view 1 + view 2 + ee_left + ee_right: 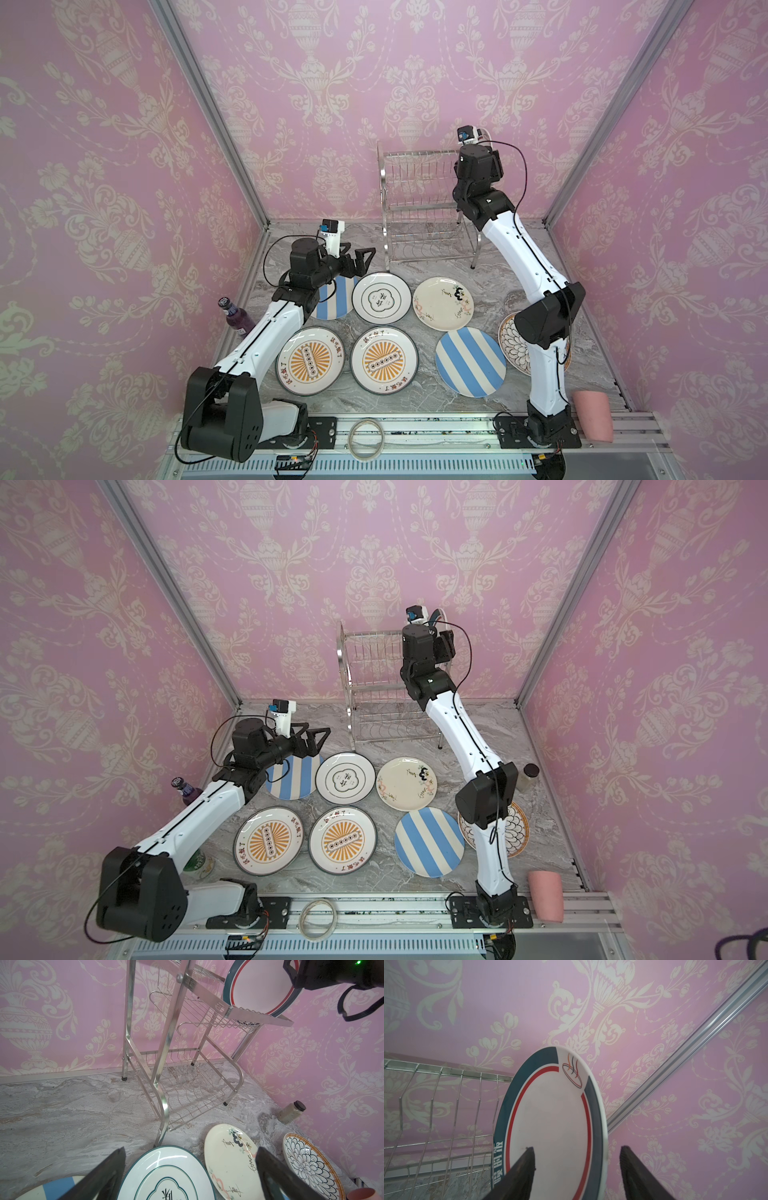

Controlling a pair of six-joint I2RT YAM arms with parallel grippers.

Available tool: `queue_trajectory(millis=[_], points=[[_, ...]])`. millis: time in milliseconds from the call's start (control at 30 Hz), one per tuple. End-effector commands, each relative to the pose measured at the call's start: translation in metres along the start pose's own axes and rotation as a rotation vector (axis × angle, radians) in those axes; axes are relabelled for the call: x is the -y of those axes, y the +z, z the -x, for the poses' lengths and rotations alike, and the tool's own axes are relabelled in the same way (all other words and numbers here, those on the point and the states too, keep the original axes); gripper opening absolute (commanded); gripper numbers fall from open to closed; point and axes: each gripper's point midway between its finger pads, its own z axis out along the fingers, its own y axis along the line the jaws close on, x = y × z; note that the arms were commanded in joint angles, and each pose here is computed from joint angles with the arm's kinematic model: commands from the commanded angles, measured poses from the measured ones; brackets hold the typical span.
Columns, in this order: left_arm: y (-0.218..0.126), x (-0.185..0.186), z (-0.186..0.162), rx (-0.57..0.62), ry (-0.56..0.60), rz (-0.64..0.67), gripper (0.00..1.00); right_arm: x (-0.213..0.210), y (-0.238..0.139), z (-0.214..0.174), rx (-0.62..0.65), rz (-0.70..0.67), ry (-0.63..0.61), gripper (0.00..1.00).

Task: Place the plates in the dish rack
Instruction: 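Open the right gripper and withdraw it from the rack toward the table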

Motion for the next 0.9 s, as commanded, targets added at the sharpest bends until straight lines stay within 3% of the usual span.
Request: queue_trajectory(millis=[0, 367, 500, 633, 867], points=[[-0.005, 0.003, 0.005, 0.018, 0.019, 0.0, 0.99, 0.045, -0.041, 0.033, 0.041, 0.06, 0.119, 0.71], [-0.01, -0.001, 0.01, 0.011, 0.034, 0.047, 0.99, 0.086, -0.117, 0.002, 0.003, 0.298, 0.264, 0.83], [-0.007, -0.002, 0.013, 0.002, -0.001, 0.054, 0.99, 0.094, -0.149, -0.054, -0.068, 0.434, 0.342, 0.84], [-0.007, 0.008, 0.01, -0.089, -0.031, 0.018, 0.99, 0.082, -0.17, -0.134, -0.233, 0.581, 0.433, 0.84], [-0.008, 0.013, -0.008, -0.185, -0.002, -0.01, 0.99, 0.013, -0.198, -0.264, -0.515, 0.8, 0.503, 0.84]])
